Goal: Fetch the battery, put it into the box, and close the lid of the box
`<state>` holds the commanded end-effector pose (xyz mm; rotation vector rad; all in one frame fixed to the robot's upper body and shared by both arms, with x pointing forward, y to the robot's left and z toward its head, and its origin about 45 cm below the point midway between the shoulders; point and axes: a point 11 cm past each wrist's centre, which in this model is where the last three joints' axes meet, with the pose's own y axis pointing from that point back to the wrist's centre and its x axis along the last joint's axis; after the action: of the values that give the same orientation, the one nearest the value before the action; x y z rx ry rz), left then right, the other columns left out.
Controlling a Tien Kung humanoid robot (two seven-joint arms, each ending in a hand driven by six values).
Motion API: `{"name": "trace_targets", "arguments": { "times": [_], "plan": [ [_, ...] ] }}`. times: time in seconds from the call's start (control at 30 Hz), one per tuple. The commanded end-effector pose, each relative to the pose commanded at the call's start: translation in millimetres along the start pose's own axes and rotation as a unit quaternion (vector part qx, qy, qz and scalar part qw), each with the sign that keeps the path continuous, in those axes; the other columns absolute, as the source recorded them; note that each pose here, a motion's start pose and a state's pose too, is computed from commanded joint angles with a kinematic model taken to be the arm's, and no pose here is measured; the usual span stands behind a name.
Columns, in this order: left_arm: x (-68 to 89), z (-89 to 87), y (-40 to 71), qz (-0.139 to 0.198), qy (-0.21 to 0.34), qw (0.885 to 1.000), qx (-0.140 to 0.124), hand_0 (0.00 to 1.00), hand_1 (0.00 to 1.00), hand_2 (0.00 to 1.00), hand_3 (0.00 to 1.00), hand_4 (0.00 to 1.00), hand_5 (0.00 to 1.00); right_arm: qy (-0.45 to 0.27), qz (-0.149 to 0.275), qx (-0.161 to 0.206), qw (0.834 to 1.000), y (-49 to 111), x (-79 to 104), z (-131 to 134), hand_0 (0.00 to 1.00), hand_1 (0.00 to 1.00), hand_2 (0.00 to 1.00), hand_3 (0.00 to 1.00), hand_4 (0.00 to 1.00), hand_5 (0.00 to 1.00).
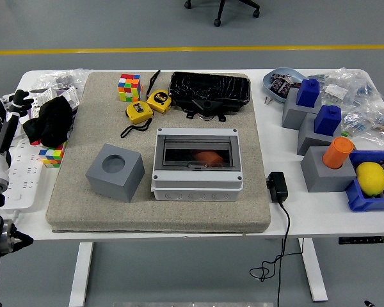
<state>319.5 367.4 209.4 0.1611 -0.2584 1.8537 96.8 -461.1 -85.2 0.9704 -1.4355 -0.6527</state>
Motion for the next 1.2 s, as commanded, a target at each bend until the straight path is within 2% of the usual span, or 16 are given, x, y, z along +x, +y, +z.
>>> {"name": "trace_targets", "arguments": {
  "times": [1.2],
  "plan": [
    [-1.4, 1.5, 0.3, 0.002, -0.002, 1.000, -0.003, 0.676, 0.664, 0.627, 0.652, 0.975, 0.880, -0.004, 0.000, -0.001, 1.000, 0.1, -1.3, -0.6, 0.768, 0.682, 0.661, 0.610, 0.984, 0.823]
  ]
}}
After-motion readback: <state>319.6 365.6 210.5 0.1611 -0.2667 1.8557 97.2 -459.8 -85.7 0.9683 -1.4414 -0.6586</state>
